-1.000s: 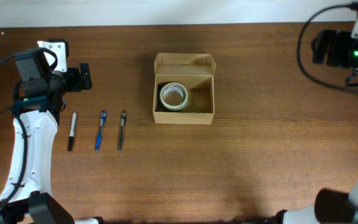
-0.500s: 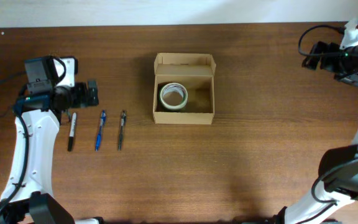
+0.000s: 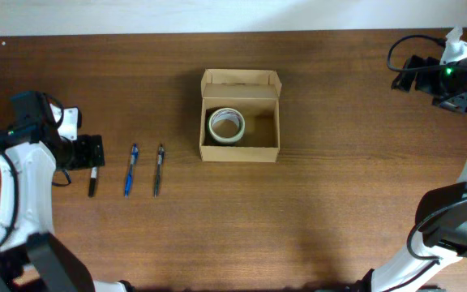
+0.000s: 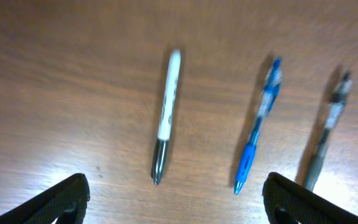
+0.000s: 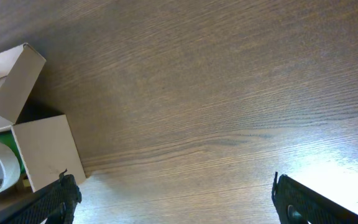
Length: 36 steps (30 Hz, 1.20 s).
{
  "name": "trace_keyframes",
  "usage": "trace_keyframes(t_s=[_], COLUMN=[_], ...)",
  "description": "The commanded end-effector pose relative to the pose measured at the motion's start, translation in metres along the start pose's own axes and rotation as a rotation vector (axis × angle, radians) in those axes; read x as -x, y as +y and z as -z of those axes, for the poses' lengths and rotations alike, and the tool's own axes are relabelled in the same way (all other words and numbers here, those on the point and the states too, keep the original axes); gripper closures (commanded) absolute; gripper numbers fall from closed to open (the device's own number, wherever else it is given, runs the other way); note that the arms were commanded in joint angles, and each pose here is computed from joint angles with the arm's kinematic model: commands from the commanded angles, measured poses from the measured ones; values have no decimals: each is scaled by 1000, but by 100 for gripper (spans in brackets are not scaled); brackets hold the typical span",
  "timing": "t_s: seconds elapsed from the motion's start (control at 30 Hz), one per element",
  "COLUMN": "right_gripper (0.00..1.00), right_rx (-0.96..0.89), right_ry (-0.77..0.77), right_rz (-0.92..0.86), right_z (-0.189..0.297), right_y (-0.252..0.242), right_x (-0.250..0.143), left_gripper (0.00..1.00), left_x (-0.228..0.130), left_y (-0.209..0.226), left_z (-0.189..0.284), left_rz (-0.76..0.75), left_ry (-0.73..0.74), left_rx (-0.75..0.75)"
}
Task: Pack container
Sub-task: 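Lower the left gripper onto the black marker and grasp it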
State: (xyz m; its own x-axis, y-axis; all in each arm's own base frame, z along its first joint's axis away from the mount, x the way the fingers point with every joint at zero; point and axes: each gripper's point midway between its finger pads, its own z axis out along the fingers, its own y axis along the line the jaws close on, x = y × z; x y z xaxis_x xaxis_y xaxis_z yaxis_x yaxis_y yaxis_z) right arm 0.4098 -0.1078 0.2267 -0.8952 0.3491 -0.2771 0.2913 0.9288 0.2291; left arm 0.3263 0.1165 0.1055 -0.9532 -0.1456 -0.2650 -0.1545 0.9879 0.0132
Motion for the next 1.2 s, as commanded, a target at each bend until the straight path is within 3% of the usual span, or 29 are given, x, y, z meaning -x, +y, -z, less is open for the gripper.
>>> trace_keyframes(t_s=[0.0,0.1,0.3,0.63,1.17], right_gripper=[1,1,1,1,1], right_rx=[15,15,15,15,15], right_ry=[13,13,13,13,13], right_rz=[-6,-6,-6,-6,-6], right_z=[-4,-4,-4,-4,-4], right_y=[1,1,1,1,1], right_x=[-1,-1,-1,-1,-1], left_gripper=[16,20,22,22,27], left_x=[-10,-18,-9,6,-12], left_y=[-4,-4,1,12,-1], left_z=[-30,-55,-81,-87,-123], left_rz=[37,39,9,-149,-232], left_ry=[96,164,150,94,233], left_rx=[-75,-79,-69,-20,101])
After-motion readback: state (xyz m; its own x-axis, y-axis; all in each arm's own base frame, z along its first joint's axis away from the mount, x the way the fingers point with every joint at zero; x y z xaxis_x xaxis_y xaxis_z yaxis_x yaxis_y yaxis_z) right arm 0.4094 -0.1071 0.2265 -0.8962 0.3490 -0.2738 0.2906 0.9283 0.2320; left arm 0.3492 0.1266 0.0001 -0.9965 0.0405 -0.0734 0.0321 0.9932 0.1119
